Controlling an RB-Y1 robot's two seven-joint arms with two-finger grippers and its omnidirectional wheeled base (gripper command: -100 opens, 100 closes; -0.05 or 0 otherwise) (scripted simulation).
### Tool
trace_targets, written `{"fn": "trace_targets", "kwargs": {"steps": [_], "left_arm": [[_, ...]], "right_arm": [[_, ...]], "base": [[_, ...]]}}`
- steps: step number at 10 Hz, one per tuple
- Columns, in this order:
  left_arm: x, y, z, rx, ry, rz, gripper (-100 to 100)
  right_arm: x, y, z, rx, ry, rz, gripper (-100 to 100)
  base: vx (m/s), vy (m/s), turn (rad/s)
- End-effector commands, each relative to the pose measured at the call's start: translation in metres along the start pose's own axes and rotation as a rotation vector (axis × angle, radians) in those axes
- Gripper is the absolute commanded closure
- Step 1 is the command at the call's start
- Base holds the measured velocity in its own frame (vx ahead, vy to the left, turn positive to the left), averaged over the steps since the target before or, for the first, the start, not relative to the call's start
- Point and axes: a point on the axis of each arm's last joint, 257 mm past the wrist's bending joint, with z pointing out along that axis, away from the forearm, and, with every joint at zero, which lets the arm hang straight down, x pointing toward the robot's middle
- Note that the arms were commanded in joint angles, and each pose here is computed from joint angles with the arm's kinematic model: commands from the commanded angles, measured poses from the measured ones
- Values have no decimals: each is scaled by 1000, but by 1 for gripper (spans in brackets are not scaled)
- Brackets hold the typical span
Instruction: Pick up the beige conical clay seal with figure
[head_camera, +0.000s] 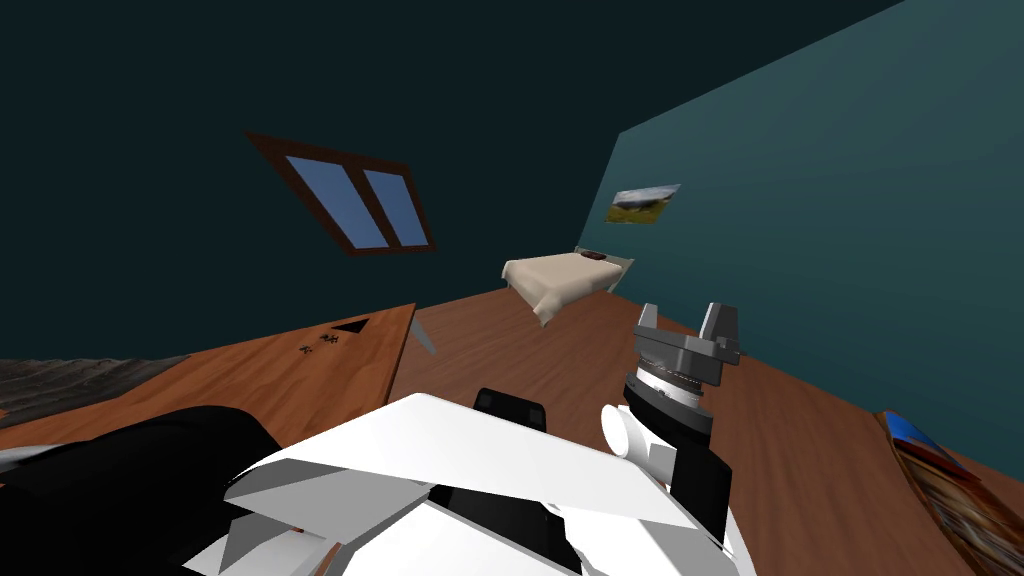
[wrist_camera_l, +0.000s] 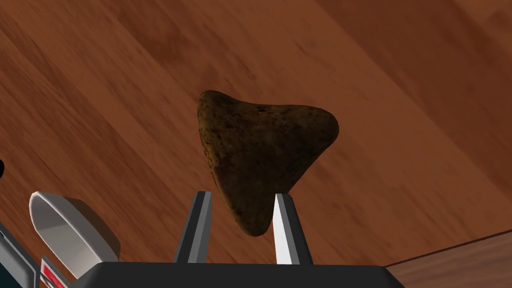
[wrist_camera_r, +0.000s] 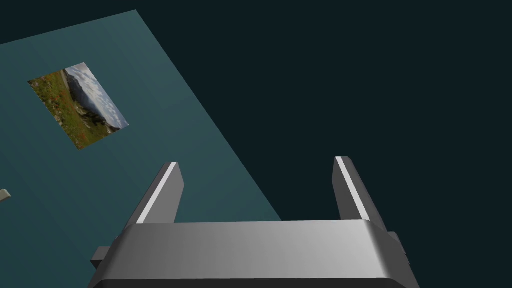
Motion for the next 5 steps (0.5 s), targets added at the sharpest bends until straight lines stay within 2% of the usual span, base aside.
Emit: {"fn": "trace_targets", "kwargs": {"steps": [1,3,4,5], "left_arm": [[-2,-6,-7,3,1,0,100],[-5,-12,-13,4,1,-1,100],[-4,-10,-11,5,1,0,100],[-4,-10,-11,3,1,0,0]], "right_arm": [[0,0,0,0,0,0,0],[0,0,0,0,0,0,0],[0,0,0,0,0,0,0],[0,0,0,0,0,0,0]], "base": [[-7,-53,-9],[2,-77,2],[0,-31,4],[0,-7,2]]}}
